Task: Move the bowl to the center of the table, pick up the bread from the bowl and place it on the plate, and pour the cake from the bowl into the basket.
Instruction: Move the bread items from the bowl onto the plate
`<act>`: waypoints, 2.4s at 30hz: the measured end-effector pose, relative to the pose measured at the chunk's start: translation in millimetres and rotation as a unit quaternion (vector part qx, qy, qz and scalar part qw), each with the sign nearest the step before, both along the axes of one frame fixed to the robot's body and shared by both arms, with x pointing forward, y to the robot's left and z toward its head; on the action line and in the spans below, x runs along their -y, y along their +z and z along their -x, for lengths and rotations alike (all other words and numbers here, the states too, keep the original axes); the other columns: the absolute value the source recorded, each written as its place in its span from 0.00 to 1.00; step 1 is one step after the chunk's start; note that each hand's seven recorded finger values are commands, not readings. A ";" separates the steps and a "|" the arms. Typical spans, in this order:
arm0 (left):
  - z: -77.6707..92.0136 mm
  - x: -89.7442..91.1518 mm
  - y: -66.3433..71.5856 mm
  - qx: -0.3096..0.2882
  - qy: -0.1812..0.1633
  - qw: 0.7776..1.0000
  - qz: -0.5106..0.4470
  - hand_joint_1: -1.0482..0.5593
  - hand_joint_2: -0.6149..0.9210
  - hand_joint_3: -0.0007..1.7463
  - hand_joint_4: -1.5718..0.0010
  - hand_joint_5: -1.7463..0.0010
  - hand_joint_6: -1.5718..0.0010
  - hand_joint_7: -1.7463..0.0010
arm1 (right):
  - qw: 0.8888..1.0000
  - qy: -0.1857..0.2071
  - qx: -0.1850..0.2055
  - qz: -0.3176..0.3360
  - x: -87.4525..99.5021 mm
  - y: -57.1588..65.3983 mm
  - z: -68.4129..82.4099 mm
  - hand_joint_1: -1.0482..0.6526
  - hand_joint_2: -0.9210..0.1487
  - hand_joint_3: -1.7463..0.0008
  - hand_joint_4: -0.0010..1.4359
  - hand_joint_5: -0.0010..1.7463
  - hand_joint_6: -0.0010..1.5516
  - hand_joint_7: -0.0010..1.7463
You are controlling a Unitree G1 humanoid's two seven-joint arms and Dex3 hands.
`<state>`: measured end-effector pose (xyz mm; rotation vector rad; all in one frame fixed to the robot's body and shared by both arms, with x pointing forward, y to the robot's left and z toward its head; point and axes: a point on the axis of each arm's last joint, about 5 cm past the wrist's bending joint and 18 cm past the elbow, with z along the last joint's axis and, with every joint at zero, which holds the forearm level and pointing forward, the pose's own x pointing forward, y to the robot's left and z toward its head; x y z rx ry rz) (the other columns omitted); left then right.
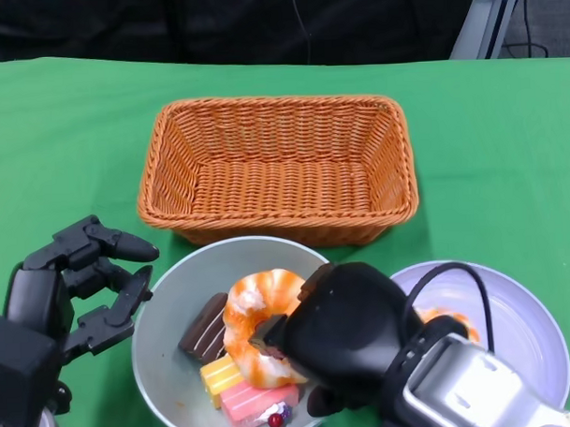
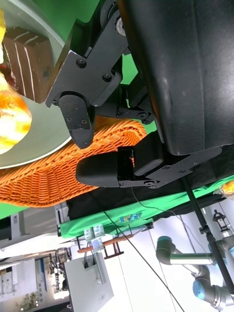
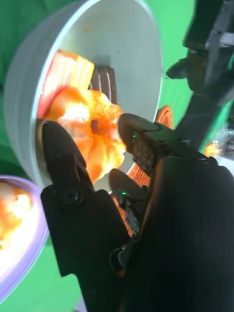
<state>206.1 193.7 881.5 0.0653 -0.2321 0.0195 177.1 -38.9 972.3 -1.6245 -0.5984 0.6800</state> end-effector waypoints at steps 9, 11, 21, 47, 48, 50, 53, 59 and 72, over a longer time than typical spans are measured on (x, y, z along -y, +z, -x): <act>1.0 3.4 -0.2 -0.002 -0.005 1.000 0.003 0.58 0.83 0.39 0.53 0.21 0.49 0.39 | 0.998 0.007 0.044 0.033 -11.2 -17.8 -0.6 0.36 0.05 1.00 0.45 0.03 0.48 0.01; 1.4 3.7 -0.5 -0.003 -0.005 1.000 0.004 0.58 0.83 0.39 0.53 0.20 0.49 0.39 | 0.998 0.007 0.050 0.042 -13.5 -19.2 -0.2 0.36 0.04 0.99 0.44 0.03 0.48 0.01; 1.7 4.6 -0.9 -0.003 -0.006 1.000 0.006 0.58 0.84 0.37 0.55 0.21 0.49 0.38 | 0.997 0.019 0.063 0.030 -14.7 -19.7 1.8 0.33 0.05 1.00 0.49 0.03 0.49 0.00; 0.4 3.6 -1.2 -0.002 -0.018 1.000 0.017 0.60 0.88 0.31 0.53 0.21 0.50 0.39 | 0.999 0.040 0.006 -0.014 -18.3 -25.3 0.4 0.35 0.06 1.00 0.58 0.04 0.49 0.01; 0.6 4.0 -1.1 -0.002 -0.015 1.000 0.016 0.60 0.88 0.31 0.53 0.21 0.50 0.39 | 0.999 0.039 0.004 -0.011 -18.2 -26.1 -1.6 0.35 0.06 1.00 0.58 0.04 0.50 0.01; 1.1 4.3 -1.1 -0.002 -0.011 1.000 0.012 0.60 0.88 0.34 0.54 0.21 0.50 0.38 | 0.999 0.038 0.003 -0.009 -18.4 -27.9 -5.3 0.36 0.09 1.00 0.58 0.03 0.51 0.01; 1.5 4.6 -1.5 -0.004 -0.011 1.000 0.006 0.61 0.87 0.35 0.54 0.20 0.51 0.38 | 0.999 0.039 0.004 -0.012 -18.8 -31.3 -8.8 0.36 0.08 1.00 0.58 0.03 0.51 0.01; 2.2 4.9 -2.0 -0.004 -0.010 1.000 0.005 0.62 0.85 0.38 0.54 0.20 0.51 0.37 | 0.999 0.040 -0.005 -0.016 -21.0 -43.8 -15.1 0.35 0.07 1.00 0.59 0.04 0.51 0.00; 4.6 6.9 -0.5 -0.001 -0.002 1.000 0.010 0.62 0.83 0.43 0.54 0.20 0.51 0.37 | 0.999 0.051 -0.007 0.006 -30.4 -50.6 -18.2 0.18 0.00 0.97 0.56 0.03 0.44 0.00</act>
